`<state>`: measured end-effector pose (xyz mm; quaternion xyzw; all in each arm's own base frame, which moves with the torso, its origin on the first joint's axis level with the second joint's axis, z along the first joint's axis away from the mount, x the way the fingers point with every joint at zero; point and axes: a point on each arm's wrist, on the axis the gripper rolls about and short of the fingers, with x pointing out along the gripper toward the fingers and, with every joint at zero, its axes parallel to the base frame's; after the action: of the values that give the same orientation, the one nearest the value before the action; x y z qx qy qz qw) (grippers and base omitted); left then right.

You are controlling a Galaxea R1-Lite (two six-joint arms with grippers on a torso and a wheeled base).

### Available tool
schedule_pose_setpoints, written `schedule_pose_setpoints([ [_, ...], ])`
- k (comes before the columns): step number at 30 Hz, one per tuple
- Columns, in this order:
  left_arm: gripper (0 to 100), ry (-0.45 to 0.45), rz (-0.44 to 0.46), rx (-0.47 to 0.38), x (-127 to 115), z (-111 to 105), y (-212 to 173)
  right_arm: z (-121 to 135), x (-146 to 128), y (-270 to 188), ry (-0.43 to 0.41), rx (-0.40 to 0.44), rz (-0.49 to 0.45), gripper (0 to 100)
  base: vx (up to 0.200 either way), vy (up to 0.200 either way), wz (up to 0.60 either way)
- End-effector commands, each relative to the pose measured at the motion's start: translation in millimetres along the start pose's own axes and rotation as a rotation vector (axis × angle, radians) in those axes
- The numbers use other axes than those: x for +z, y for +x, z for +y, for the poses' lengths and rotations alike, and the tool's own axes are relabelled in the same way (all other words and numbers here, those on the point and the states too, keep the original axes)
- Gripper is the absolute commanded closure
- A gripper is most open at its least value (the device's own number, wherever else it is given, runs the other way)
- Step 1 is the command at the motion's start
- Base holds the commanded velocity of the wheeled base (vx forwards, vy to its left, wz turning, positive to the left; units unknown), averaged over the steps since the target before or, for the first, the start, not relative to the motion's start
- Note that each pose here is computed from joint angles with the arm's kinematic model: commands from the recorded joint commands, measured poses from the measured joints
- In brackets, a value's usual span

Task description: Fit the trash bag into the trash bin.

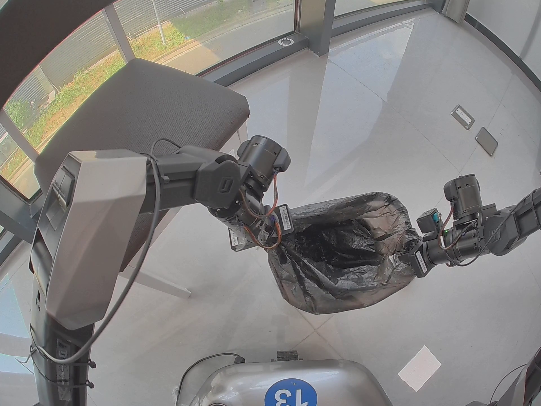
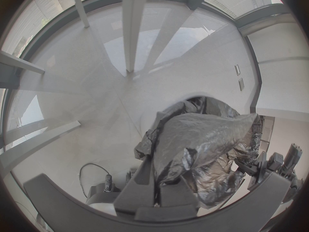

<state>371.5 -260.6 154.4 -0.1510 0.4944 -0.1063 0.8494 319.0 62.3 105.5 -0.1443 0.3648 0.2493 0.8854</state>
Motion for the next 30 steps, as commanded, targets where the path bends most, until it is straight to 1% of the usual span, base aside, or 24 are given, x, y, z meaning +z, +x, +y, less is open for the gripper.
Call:
schedule_pose_setpoints([
  [1,100,-0.008,-0.007,0.004,3,2,-5,-1,3,0,-0.005,-0.003,-0.011,0,0.0,0.0,0.0],
  [7,100,-0.001,-0.005,-0.003,0,-1,-1,0,6,-7,-0.012,-0.011,-0.027,0,0.0,0.0,0.0],
  [11,100,-0.009,-0.008,0.0,1,1,5,1,11,-21,-0.042,-0.024,-0.062,0,0.0,0.0,0.0],
  [15,100,-0.025,-0.013,0.014,5,8,11,6,14,-36,-0.076,-0.031,-0.094,0,0.0,0.0,0.0],
  [18,100,-0.035,-0.011,0.024,8,14,14,9,13,-39,-0.085,-0.028,-0.099,0,0.0,0.0,0.0],
  [23,100,-0.065,-0.003,0.062,13,29,26,20,13,-50,-0.112,-0.015,-0.117,0,0.0,0.0,0.0],
  [29,100,-0.084,-0.019,0.069,18,34,23,26,7,-59,-0.117,-0.01,-0.121,0,0.0,0.0,0.0],
  [30,0,-0.086,-0.019,0.067,19,34,23,27,6,-60,-0.117,-0.01,-0.121,0,0.0,0.0,0.0],
])
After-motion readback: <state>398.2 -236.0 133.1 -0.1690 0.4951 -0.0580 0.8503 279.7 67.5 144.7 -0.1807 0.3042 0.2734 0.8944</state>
